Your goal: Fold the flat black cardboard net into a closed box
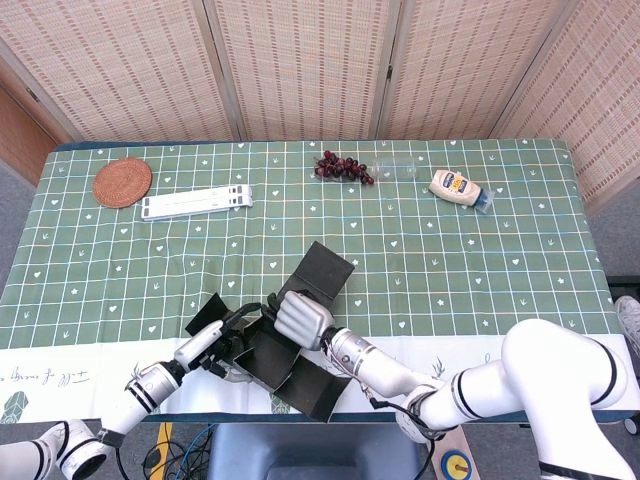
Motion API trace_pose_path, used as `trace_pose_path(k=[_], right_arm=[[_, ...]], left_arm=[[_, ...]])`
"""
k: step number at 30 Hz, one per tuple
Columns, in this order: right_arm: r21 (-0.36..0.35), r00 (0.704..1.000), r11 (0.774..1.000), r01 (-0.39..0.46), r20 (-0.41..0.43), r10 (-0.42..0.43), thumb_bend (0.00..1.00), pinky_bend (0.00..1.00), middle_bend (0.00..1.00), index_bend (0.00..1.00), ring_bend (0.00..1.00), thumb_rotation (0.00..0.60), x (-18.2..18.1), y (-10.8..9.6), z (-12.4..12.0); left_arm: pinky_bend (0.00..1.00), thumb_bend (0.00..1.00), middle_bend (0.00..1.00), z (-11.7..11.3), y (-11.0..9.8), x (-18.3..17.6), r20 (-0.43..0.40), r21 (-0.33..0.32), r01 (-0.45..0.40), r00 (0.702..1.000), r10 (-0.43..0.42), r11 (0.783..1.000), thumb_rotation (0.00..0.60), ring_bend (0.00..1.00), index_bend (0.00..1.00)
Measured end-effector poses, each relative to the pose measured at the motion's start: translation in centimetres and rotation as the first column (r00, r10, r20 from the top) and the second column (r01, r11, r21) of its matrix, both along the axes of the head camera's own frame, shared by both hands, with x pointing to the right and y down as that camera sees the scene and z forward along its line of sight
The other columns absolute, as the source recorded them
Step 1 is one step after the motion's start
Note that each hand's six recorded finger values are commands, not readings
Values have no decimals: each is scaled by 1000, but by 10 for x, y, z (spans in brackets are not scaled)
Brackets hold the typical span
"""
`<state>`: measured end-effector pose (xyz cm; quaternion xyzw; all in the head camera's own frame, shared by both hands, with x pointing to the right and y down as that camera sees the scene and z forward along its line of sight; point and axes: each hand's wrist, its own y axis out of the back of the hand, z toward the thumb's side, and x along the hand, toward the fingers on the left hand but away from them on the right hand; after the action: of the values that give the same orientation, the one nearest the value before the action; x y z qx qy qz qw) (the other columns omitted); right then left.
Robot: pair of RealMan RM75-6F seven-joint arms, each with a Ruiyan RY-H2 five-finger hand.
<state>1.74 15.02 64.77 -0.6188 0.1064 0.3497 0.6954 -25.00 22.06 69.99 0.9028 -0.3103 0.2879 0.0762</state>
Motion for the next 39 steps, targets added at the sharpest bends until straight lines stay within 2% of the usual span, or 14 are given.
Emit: trace_pose_path(k=[16, 25, 39], right_arm=[[43, 997, 996, 73, 29, -74, 416, 962, 372, 341, 835, 600, -6, 10, -6], [58, 993, 993, 102, 56, -105, 416, 962, 376, 341, 835, 600, -10, 15, -13], [65, 988, 992, 110, 101, -116, 416, 962, 378, 341, 835, 600, -17, 17, -18]], left_arm=[[851, 104, 0, 1, 5, 0, -62, -80, -4, 998, -1, 997, 600, 537, 45], [849, 103, 2, 1, 6, 0, -98, -121, 1, 995, -12, 993, 600, 537, 98], [848, 103, 163, 5, 8, -1, -112, -154, -14, 994, -4, 988, 600, 543, 202]])
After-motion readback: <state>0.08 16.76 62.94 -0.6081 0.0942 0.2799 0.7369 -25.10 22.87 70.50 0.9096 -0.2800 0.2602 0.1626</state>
